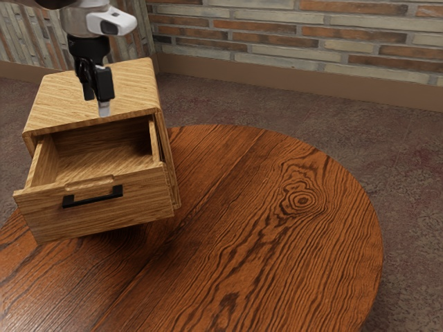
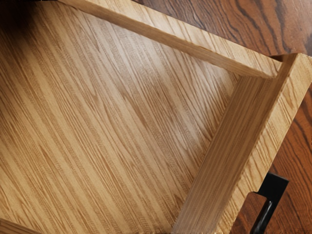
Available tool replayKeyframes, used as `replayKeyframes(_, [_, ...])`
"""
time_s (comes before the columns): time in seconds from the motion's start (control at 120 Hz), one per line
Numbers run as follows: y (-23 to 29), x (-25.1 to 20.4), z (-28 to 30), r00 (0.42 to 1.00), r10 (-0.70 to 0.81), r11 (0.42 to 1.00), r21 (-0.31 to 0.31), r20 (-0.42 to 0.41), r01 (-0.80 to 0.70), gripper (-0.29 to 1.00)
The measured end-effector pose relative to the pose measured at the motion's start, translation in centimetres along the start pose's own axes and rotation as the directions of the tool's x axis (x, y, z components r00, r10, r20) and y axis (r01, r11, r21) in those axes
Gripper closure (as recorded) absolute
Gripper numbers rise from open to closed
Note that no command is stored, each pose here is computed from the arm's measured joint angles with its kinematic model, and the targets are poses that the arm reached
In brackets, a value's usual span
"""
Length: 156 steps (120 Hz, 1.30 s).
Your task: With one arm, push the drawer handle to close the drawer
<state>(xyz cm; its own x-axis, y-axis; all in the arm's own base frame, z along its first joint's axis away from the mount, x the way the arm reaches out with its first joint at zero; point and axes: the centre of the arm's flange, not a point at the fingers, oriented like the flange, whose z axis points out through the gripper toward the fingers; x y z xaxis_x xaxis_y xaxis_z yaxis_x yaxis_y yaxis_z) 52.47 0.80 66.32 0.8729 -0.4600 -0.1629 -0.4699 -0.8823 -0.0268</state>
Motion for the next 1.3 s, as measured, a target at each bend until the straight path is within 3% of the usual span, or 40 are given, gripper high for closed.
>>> replayKeyframes(0.183, [0.0, 0.1, 0.1, 0.996, 0.089, 0.996, -0.004, 0.007, -0.089, 0.00])
replayKeyframes(0.208, [0.1, -0.5, -1.7, 0.995, 0.095, 0.995, 0.015, -0.024, -0.095, 0.00])
replayKeyframes(0.292, [2.9, -8.0, -12.2, 0.979, 0.088, 0.990, 0.122, -0.182, -0.067, 0.00])
replayKeyframes(0.408, [10.4, -20.0, -18.5, 0.968, 0.003, 0.986, 0.164, -0.250, 0.039, 0.00])
replayKeyframes(0.458, [12.1, -22.8, -17.6, 0.972, -0.075, 0.987, 0.123, -0.221, 0.104, 0.01])
replayKeyframes(0.508, [9.7, -24.5, -14.5, 0.962, -0.236, 0.969, 0.039, -0.137, 0.244, 0.11])
replayKeyframes(0.583, [3.2, -24.6, -5.1, 0.880, -0.468, 0.872, -0.114, 0.086, 0.475, 0.31])
replayKeyframes(0.658, [0.8, -24.1, 0.8, 0.806, -0.558, 0.791, -0.169, 0.197, 0.589, 0.48])
replayKeyframes(0.817, [3.3, -23.9, 5.7, 0.701, -0.664, 0.679, -0.184, 0.259, 0.711, 0.67])
replayKeyframes(0.95, [6.9, -19.6, 6.9, 0.639, -0.713, 0.638, -0.112, 0.290, 0.762, 0.73])
replayKeyframes(1.1, [4.0, -14.1, 12.2, 0.504, -0.744, 0.505, -0.125, 0.438, 0.854, 0.76])
replayKeyframes(1.217, [2.7, -11.4, 13.6, 0.382, -0.789, 0.381, -0.104, 0.480, 0.919, 0.77])
replayKeyframes(1.3, [3.7, -10.2, 13.6, 0.320, -0.819, 0.329, -0.069, 0.476, 0.942, 0.78])
